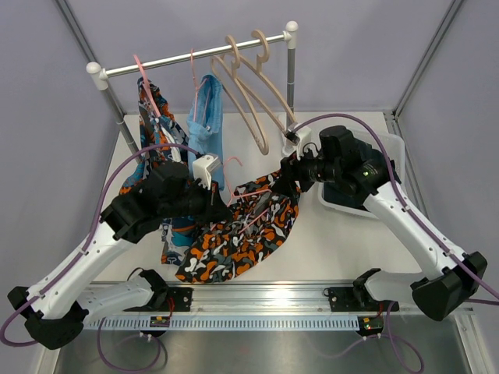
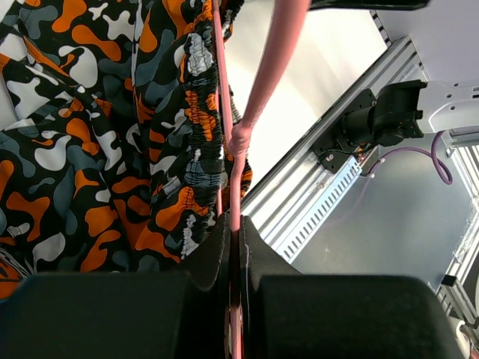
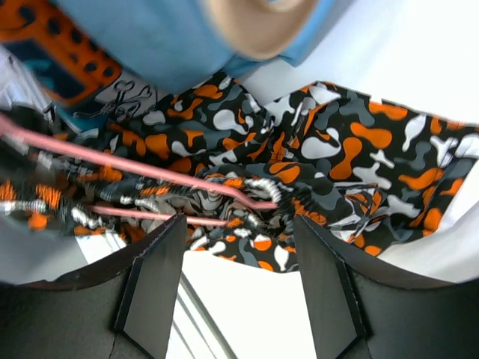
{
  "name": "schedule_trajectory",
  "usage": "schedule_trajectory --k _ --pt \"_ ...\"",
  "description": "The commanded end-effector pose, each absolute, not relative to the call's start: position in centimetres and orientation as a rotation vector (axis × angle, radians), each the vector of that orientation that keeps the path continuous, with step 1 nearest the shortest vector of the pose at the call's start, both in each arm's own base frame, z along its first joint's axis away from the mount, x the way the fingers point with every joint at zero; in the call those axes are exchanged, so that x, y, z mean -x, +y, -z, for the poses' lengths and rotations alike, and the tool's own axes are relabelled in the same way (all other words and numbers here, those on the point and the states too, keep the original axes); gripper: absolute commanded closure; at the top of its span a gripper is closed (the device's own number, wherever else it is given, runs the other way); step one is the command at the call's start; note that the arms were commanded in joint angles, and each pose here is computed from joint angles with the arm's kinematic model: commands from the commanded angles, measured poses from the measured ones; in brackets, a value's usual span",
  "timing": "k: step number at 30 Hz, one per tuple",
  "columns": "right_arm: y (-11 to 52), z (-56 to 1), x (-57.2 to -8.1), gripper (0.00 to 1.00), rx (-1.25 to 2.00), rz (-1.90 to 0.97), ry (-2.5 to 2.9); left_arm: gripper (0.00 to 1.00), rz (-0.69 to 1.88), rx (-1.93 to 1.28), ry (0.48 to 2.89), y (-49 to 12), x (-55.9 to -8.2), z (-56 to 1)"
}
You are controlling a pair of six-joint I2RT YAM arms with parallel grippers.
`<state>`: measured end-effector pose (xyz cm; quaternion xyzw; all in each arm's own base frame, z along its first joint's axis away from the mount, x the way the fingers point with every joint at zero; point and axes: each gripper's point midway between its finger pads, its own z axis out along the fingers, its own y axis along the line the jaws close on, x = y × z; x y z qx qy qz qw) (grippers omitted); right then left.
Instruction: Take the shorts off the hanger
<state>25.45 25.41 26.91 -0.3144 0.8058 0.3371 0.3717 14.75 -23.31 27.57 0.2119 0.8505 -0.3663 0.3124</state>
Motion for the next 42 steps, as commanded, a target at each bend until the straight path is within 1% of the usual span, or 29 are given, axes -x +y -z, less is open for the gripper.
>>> schedule_trajectory --k 1,6,10,11,14,19,24,26,30,33,35,36,37,38,41,42 --pt "25.4 -27.3 -24.5 0.34 0.999 -0.841 1.951 1.00 1.041 -0.596 2.114 -24.2 -14.7 -31.1" --pt "25.5 -25.3 -25.7 0.37 1.027 -0.793 1.986 1.00 1.040 -0.599 2.110 -24.1 -14.6 -31.2" --pt "25.5 -24.8 -26.5 0.52 1.014 -0.759 1.996 1.00 1.038 -0.595 2.111 -23.9 -14.5 -31.2" --pt "25.5 -24.7 -26.8 0.55 1.004 -0.752 1.998 1.00 1.039 -0.595 2.106 -23.9 -14.5 -31.3" --pt "25.5 -24.4 -27.4 0.58 0.996 -0.731 2.001 1.00 1.040 -0.591 2.108 -23.9 -14.4 -31.2" --pt "25.6 -23.1 -28.2 0.58 0.993 -0.706 2.035 1.00 1.041 -0.592 2.109 -23.8 -14.3 -31.1" --pt "25.4 -22.2 -28.8 0.52 0.985 -0.673 2.050 1.00 1.043 -0.596 2.107 -23.7 -14.1 -31.2" --pt "25.3 -22.1 -28.8 0.51 0.990 -0.666 2.043 1.00 1.044 -0.596 2.105 -23.6 -14.1 -31.3" --pt "25.2 -21.8 -29.0 0.52 0.991 -0.645 2.038 1.00 1.045 -0.599 2.106 -23.6 -14.0 -31.2" --pt "24.9 -21.3 -29.4 0.55 0.989 -0.611 2.047 1.00 1.047 -0.605 2.104 -23.6 -13.9 -31.3" --pt "24.9 -21.2 -29.6 0.59 0.990 -0.599 2.040 1.00 1.047 -0.605 2.105 -23.5 -13.8 -31.3" --pt "24.7 -21.3 -29.8 0.64 0.985 -0.589 2.037 1.00 1.047 -0.603 2.108 -23.5 -13.8 -31.2" --pt "24.7 -21.3 -29.9 0.76 0.982 -0.584 2.036 1.00 1.046 -0.605 2.108 -23.4 -13.8 -31.2" --pt "24.7 -21.3 -29.9 0.78 0.982 -0.581 2.035 1.00 1.045 -0.605 2.109 -23.4 -13.7 -31.2" --pt "24.4 -21.7 -29.9 0.80 0.984 -0.564 2.021 1.00 1.037 -0.605 2.116 -23.2 -13.6 -31.1" --pt "24.3 -21.7 -29.9 0.82 0.982 -0.557 2.022 1.00 1.035 -0.607 2.119 -23.1 -13.6 -31.0"
